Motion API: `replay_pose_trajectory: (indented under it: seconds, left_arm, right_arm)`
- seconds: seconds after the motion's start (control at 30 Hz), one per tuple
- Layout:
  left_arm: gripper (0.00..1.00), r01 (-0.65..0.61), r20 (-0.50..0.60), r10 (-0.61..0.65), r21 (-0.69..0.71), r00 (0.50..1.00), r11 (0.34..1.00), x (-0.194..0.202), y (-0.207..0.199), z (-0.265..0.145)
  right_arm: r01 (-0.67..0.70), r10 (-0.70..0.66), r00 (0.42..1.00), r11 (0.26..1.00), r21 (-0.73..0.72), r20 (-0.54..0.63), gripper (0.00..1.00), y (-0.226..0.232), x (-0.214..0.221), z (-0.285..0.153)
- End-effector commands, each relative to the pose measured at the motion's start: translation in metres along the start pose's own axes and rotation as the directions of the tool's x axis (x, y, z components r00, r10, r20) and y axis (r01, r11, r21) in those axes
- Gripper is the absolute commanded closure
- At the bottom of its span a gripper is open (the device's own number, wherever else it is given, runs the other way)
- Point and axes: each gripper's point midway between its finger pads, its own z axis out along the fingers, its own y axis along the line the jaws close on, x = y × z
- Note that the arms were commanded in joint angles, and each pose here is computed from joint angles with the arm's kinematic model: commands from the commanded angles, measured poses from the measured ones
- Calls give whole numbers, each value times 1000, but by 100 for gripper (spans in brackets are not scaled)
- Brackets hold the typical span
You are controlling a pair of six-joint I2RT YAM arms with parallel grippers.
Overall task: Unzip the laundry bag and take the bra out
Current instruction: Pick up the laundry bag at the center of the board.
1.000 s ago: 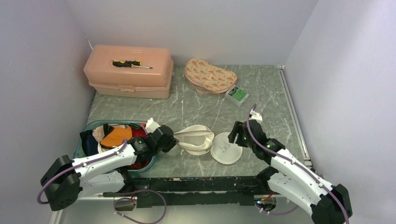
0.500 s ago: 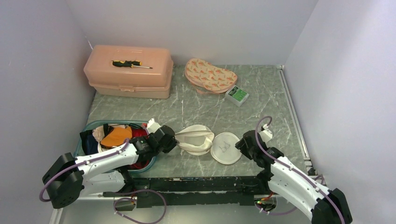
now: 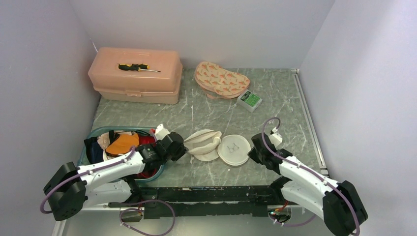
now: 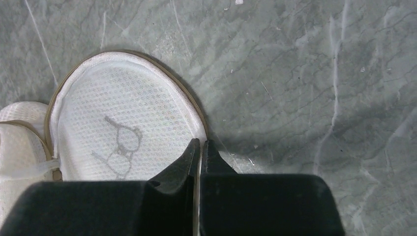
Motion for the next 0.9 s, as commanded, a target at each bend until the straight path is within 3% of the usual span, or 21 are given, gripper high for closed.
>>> replay_pose_trajectory:
  seconds: [0.0, 0.2, 0.4, 0.6, 0.67, 0.77, 0.8, 0.87]
  left_arm:
    - [97, -7, 18, 6, 59, 1000, 998, -7, -19, -9]
    - [97, -71, 55, 67, 63, 996, 995, -16, -29, -13]
    - [97, -253, 135, 243, 60, 961, 966, -38, -59, -21]
    - [97, -424, 155, 412, 47, 898, 905, -54, -108, -34]
    - [86, -481, 158, 466, 75, 871, 874, -56, -130, -40]
    - [54, -542, 141, 528, 87, 837, 836, -55, -149, -41]
    - [48, -546, 129, 535, 74, 835, 835, -55, -148, -38]
    - [46, -554, 87, 548, 62, 832, 831, -46, -141, -28]
  right_arm:
    - [82, -81, 996, 996, 41, -24, 100, -9, -2, -13]
    - [243, -224, 965, 959, -146, 135, 100, 52, -57, -67]
    - [448, -403, 884, 875, -184, 239, 100, 90, -99, -120]
    - [508, -391, 839, 812, -288, 379, 100, 127, -135, -184]
    - [525, -370, 830, 769, -364, 417, 100, 146, -143, -211]
    - [562, -318, 813, 644, -518, 488, 100, 181, -148, -259]
    - [559, -294, 815, 622, -548, 499, 100, 187, -150, -271]
    - [565, -304, 815, 604, -562, 493, 100, 191, -148, -273]
